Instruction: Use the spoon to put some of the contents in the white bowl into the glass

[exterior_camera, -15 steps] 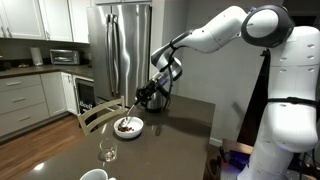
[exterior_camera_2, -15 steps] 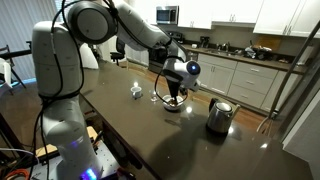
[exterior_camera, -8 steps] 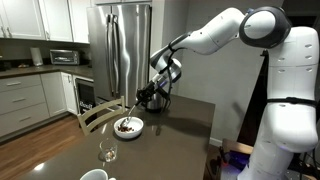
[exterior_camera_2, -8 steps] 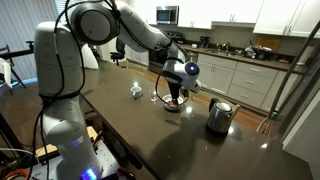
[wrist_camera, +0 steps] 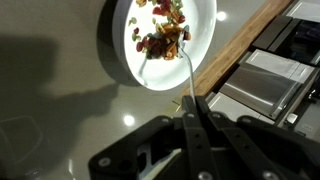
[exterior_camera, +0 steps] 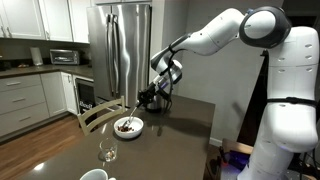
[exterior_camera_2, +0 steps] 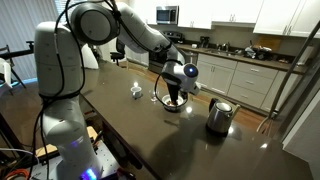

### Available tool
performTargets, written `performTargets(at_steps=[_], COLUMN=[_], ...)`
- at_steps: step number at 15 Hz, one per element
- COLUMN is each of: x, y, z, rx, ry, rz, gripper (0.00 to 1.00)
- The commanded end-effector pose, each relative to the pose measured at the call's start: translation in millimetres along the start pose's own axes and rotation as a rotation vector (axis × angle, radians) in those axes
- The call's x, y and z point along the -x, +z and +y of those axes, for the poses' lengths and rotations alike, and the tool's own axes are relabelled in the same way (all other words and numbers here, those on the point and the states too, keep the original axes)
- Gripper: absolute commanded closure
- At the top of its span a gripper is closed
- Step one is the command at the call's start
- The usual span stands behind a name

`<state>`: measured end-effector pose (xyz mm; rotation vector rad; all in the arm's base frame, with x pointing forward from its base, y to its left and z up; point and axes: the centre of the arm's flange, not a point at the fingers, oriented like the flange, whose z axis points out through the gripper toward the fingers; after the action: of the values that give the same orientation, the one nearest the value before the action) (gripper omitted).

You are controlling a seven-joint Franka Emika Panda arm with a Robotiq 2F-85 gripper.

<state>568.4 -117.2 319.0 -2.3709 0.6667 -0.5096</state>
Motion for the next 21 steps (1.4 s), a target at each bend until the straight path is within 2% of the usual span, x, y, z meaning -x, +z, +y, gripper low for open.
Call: performTargets(at_steps=[1,11,21], x=[13,29,37], y=[-4,-12,-13], z=[15,42,49], rx=[0.006,-0.048,0.039], ry=[0.017,0.128,0.100], rz=[0.035,0.097,0.103], gripper=[0.95,0.95,0.93])
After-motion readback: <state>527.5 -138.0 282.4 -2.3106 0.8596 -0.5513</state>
